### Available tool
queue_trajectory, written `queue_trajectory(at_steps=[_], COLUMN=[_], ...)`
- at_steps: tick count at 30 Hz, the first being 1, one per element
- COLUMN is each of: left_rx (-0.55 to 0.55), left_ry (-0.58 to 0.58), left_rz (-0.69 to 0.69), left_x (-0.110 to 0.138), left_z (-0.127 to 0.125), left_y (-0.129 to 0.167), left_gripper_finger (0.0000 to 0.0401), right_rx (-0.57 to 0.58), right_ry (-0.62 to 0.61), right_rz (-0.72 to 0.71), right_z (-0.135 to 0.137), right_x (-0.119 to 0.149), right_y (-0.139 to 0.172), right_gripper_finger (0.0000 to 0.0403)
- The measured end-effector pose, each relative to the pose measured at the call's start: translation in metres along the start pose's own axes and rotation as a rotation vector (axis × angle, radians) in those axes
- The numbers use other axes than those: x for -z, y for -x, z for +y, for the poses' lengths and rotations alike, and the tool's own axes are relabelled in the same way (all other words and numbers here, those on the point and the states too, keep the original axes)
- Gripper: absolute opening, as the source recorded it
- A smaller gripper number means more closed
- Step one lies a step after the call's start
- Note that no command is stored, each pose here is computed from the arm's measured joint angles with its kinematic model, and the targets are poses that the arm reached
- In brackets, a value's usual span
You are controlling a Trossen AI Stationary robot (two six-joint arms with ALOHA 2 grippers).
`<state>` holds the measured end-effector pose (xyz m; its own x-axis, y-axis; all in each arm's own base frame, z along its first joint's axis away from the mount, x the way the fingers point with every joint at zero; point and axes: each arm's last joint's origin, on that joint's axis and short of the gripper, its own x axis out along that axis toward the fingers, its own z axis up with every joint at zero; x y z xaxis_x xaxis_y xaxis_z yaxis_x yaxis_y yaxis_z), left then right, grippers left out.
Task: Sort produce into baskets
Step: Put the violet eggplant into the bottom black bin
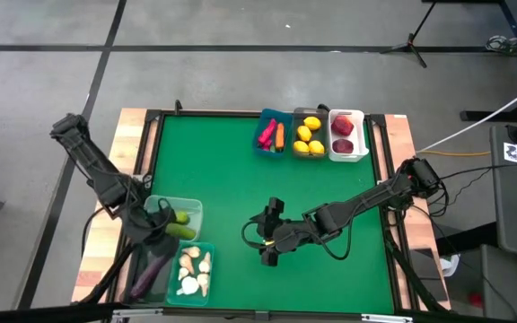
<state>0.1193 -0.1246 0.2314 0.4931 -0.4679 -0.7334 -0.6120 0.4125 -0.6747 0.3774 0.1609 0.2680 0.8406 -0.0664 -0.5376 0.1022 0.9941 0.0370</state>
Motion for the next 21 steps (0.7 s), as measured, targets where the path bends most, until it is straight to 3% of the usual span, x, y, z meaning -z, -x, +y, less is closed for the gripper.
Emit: queue_trajectory(at_steps=[6, 14, 21], left_rx=[-0.008, -0.224, -0.282], left_ry=[0.082, 0.161, 0.185], left_rz=[0.082, 0.03, 0.027], left_x=[0.019, 0.034, 0.047], left_z=[-0.005, 0.009, 0.012], left_y=[0.003, -0.007, -0.025], left_gripper_finger=[0.0152, 0.0152, 0.0152], right_rx=[-0.019, -0.012, -0.012], right_ry=[0.007, 0.011, 0.011], right_rz=[0.024, 0.043, 0.044], right_z=[-0.001, -0.002, -0.002], right_x=[0.007, 0.016, 0.016], right_y=[-0.002, -0.005, -0.005], right_gripper_finger=[0.0319, 0.0319, 0.0319])
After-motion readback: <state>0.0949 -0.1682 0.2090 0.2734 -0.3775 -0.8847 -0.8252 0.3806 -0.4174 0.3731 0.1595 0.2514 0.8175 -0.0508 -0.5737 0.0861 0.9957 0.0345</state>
